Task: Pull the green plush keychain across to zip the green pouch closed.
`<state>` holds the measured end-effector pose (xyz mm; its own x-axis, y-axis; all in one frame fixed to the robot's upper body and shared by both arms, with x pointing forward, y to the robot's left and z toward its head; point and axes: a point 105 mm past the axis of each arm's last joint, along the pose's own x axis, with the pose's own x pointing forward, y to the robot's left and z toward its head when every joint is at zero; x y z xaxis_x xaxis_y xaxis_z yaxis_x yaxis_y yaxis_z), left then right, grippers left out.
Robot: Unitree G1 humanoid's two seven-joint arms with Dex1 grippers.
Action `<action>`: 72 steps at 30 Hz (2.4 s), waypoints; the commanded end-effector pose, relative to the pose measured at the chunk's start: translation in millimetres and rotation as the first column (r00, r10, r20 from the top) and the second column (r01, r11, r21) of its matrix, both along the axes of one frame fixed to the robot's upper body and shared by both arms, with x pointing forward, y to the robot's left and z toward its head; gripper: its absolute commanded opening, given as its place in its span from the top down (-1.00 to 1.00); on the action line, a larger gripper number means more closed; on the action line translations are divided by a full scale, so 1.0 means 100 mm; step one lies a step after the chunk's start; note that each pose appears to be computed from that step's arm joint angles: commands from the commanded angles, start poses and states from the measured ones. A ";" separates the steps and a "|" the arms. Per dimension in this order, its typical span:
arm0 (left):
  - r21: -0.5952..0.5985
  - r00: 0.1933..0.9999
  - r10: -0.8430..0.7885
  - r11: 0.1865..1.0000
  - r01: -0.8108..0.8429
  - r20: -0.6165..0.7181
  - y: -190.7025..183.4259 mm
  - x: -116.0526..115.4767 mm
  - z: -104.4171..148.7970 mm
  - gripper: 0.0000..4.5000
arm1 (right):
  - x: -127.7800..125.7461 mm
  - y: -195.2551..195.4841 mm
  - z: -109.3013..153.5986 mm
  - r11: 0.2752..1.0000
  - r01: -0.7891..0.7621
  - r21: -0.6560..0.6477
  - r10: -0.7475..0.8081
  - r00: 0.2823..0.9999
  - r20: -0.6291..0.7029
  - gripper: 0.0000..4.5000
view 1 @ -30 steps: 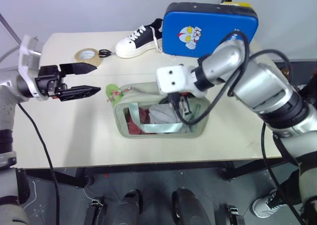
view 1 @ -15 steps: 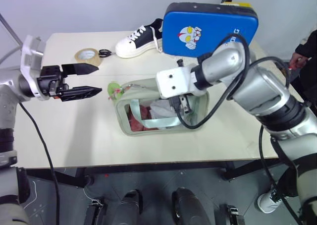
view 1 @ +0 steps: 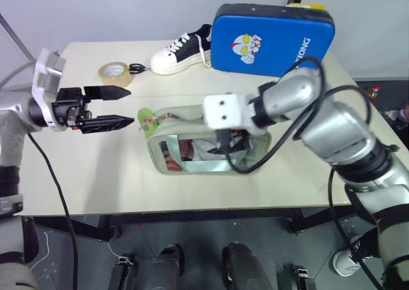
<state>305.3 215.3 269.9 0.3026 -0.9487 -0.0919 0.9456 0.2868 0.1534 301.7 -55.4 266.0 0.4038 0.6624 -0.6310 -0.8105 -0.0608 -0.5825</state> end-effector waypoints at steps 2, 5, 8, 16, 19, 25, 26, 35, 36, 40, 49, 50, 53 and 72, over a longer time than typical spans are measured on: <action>0.016 0.999 -0.010 1.000 0.009 0.030 0.01 -0.02 0.09 -1.00 | -0.18 -0.22 0.38 0.999 0.001 0.050 -0.004 0.998 0.059 -0.87; 0.019 0.999 -0.012 1.000 0.011 0.030 0.00 0.00 0.08 -1.00 | -0.20 -0.41 0.35 0.999 0.046 0.026 -0.047 0.997 0.061 -0.87; 0.022 0.999 -0.013 1.000 0.013 0.030 0.00 0.01 0.08 -1.00 | -0.19 -0.51 0.27 0.997 0.076 0.014 -0.076 0.996 0.042 -0.87; 0.046 1.000 -0.003 0.999 0.002 0.008 0.02 0.04 0.00 -1.00 | 0.05 -0.74 -0.13 0.981 0.191 -0.032 -0.189 0.980 0.054 -0.11; 0.085 1.000 0.015 0.996 -0.014 -0.010 0.05 0.05 -0.10 -1.00 | 0.01 -0.66 -0.09 0.986 0.165 0.008 -0.165 0.985 0.048 0.53; 0.127 0.997 0.078 0.989 -0.074 -0.028 0.12 0.14 -0.23 -1.00 | -0.04 -0.56 -0.09 0.990 0.135 0.031 -0.136 0.990 0.034 0.99; 0.137 0.995 0.095 0.987 -0.090 -0.030 0.13 0.17 -0.27 -1.00 | -0.05 -0.56 -0.09 0.990 0.137 0.032 -0.138 0.990 0.027 0.99; 0.233 0.985 0.174 0.958 -0.166 -0.015 0.16 0.38 -0.50 -0.77 | -0.07 -0.54 -0.09 0.987 0.154 0.045 -0.155 0.988 0.015 1.00; 0.218 0.983 0.182 0.960 -0.174 -0.017 0.15 0.42 -0.48 -0.65 | -0.07 -0.54 -0.08 0.987 0.154 0.047 -0.155 0.988 0.015 1.00; 0.199 0.984 0.178 0.964 -0.176 0.010 0.12 0.48 -0.42 0.22 | -0.07 -0.53 -0.07 0.986 0.156 0.051 -0.157 0.987 0.016 1.00; 0.168 0.990 0.141 0.975 -0.144 0.027 0.14 0.45 -0.25 0.98 | -0.06 -0.54 -0.06 0.984 0.167 0.058 -0.168 0.986 0.010 1.00; 0.146 0.992 0.127 0.981 -0.129 0.023 0.13 0.43 -0.18 0.98 | -0.06 -0.54 -0.06 0.984 0.169 0.058 -0.170 0.985 0.008 1.00; 0.023 0.999 0.038 0.999 -0.039 0.029 0.00 0.34 0.17 0.98 | -0.05 -0.54 -0.07 0.982 0.179 0.057 -0.180 0.984 0.004 1.00; 0.102 0.998 -0.058 0.993 0.062 -0.038 -0.78 0.51 -0.01 -0.08 | -0.05 -0.52 -0.08 0.977 0.202 0.067 -0.202 0.979 -0.005 1.00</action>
<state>356.1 134.5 252.7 0.2208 -0.9530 -0.2075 0.9739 0.2038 0.1002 302.2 -112.6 240.9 0.5023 0.5905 -0.6317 -0.8401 0.1601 -0.5183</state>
